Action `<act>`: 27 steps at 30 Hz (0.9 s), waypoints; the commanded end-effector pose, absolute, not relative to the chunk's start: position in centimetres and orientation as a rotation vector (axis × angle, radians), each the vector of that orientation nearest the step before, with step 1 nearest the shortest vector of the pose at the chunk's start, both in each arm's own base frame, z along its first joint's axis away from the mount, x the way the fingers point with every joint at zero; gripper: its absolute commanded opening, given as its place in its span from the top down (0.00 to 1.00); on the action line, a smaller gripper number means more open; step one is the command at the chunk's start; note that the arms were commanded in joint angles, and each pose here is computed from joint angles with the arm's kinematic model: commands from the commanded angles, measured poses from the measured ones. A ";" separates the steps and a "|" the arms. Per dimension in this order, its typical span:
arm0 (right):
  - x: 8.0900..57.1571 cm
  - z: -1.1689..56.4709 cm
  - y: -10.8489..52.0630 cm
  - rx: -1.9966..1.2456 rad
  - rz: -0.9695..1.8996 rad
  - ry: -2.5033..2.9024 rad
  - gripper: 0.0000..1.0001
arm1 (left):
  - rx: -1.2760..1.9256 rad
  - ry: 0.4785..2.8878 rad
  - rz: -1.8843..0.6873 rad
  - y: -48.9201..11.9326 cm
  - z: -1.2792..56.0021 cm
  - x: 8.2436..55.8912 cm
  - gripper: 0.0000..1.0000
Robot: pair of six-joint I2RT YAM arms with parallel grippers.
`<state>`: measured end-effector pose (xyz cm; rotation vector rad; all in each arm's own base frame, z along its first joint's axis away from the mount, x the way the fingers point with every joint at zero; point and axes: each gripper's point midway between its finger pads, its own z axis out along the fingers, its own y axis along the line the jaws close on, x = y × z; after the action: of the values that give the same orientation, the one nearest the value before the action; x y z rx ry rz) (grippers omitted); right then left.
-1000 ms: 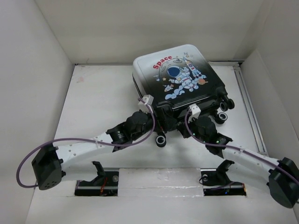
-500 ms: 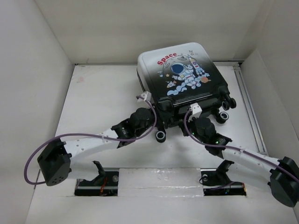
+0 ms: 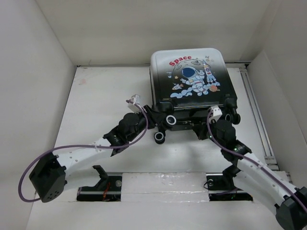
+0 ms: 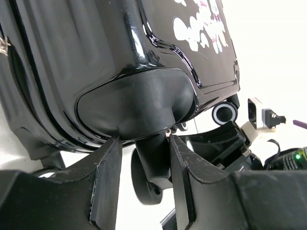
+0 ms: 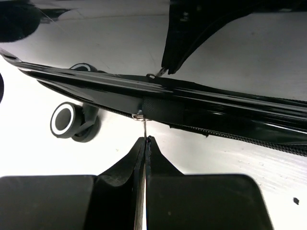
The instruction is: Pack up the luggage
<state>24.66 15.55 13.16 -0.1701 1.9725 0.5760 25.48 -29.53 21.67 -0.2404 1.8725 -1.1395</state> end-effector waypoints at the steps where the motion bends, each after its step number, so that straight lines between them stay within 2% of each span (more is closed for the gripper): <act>1: 25.7 13.8 13.5 -0.097 0.507 1.953 1.00 | -0.219 1.727 -1.049 -27.1 24.3 27.0 1.00; 7: 25.3 13.7 14.7 -0.147 0.575 1.959 1.00 | -0.191 1.720 -1.088 -27.4 24.7 26.3 1.00; 11: 23.8 15.4 19.9 -0.280 0.822 1.863 1.00 | -0.103 1.728 -1.198 -30.5 24.9 24.9 1.00; 14: 22.9 15.2 23.8 -0.341 0.904 1.859 1.00 | -0.052 1.719 -1.289 -33.4 25.7 23.7 1.00; 15: 22.0 17.5 26.6 -0.400 0.964 1.792 1.00 | -0.031 1.717 -1.311 -34.0 26.0 23.6 1.00; 17: 21.3 16.6 29.8 -0.467 0.988 1.822 1.00 | 0.000 1.695 -1.356 -35.3 27.4 23.2 1.00; 18: 20.1 18.0 32.1 -0.514 1.054 1.760 1.00 | 0.031 1.692 -1.406 -36.4 27.8 22.5 1.00; 27: 19.5 20.1 38.4 -0.560 1.302 1.568 1.00 | 0.111 1.642 -1.556 -38.4 32.1 21.2 1.00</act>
<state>24.77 30.32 12.40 -0.3557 1.8589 0.8420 27.04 -31.51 18.64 -0.1213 1.9430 -0.9916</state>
